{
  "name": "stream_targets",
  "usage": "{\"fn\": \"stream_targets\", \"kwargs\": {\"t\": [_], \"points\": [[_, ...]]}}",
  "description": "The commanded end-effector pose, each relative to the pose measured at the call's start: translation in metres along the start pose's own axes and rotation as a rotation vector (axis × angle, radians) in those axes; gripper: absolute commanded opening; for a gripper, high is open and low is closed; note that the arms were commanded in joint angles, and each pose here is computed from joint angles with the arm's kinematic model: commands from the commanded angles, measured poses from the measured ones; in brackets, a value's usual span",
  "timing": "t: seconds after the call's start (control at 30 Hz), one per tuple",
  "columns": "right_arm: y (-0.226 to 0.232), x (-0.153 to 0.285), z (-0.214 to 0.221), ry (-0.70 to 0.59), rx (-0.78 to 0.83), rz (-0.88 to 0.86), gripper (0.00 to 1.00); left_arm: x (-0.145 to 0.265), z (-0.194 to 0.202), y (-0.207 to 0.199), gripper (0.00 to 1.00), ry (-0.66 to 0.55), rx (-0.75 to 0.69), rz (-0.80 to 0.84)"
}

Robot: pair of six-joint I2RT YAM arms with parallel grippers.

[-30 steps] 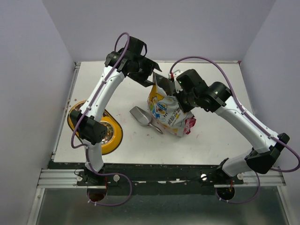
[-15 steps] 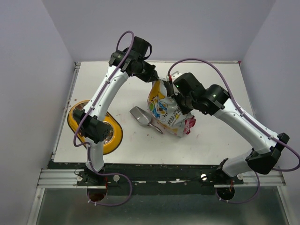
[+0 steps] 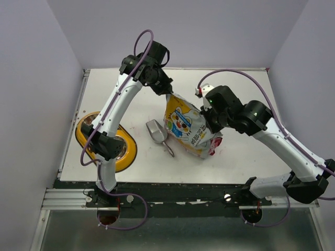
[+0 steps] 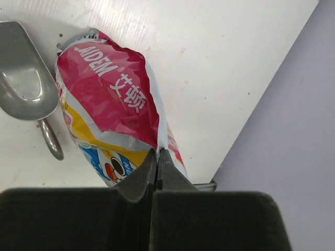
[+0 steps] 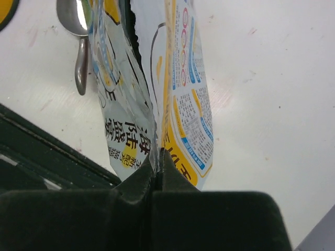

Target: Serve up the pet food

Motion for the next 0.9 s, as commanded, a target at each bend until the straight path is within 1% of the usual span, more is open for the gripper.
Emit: {"fn": "stream_targets", "kwargs": {"t": [0.0,0.07,0.17,0.23,0.3,0.33,0.37,0.4,0.43,0.47,0.53,0.6,0.67,0.7,0.83,0.87], "points": [[-0.002,0.041,0.013,-0.067,-0.045,-0.083,0.01,0.023,-0.019,0.003,0.0,-0.153,-0.122,0.093],[0.001,0.038,0.022,-0.03,-0.039,-0.115,0.01,0.03,-0.019,0.005,0.0,-0.186,-0.142,0.078],[0.01,0.044,0.03,-0.008,-0.059,-0.235,0.01,0.052,-0.03,0.009,0.0,-0.289,-0.192,0.062],[0.013,0.041,0.031,0.007,-0.079,-0.253,0.0,0.061,-0.034,0.01,0.0,-0.301,-0.205,0.073],[0.01,0.031,0.028,0.028,-0.111,-0.16,0.01,0.063,-0.03,0.011,0.0,-0.271,-0.204,0.085],[0.01,0.027,0.023,0.031,-0.115,-0.144,0.08,0.058,-0.026,0.013,0.0,-0.239,-0.188,0.078],[0.01,0.021,0.017,0.043,-0.116,-0.125,0.19,0.055,-0.021,0.014,0.0,-0.201,-0.174,0.082],[0.011,0.016,0.012,0.052,-0.113,-0.121,0.33,0.052,-0.016,0.015,0.0,-0.171,-0.16,0.084],[0.014,0.01,0.005,0.057,-0.107,-0.118,0.47,0.049,-0.011,0.015,0.0,-0.151,-0.147,0.08],[0.018,0.006,-0.002,0.053,-0.089,-0.107,0.58,0.048,-0.006,0.015,0.0,-0.137,-0.122,0.069],[0.024,0.0,-0.018,0.021,-0.072,-0.025,0.61,0.049,0.0,0.014,0.0,-0.11,-0.088,0.059],[0.034,-0.005,-0.039,-0.002,-0.041,-0.018,0.64,0.049,0.002,0.014,0.0,-0.094,-0.047,0.038],[0.044,-0.007,-0.06,-0.045,-0.028,0.044,0.65,0.049,0.003,0.013,0.0,-0.084,-0.019,0.039],[0.048,-0.012,-0.068,-0.054,-0.023,0.062,0.66,0.049,0.003,0.012,0.0,-0.076,-0.012,0.044],[0.066,-0.034,-0.089,-0.096,0.012,0.261,0.65,0.048,0.005,0.007,0.0,-0.031,0.004,0.074],[0.067,-0.039,-0.091,-0.1,0.022,0.311,0.63,0.047,0.004,0.006,0.0,-0.027,0.006,0.076]]}}
Point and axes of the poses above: each gripper's point midway between its finger pads, its own x axis back along the fingers, its own y axis along the line the jaws close on, z = x × y, the point moved 10 cm from there along x, back along the fingers, and after that the axes turned 4 degrees about x, right-handed, at the moved point
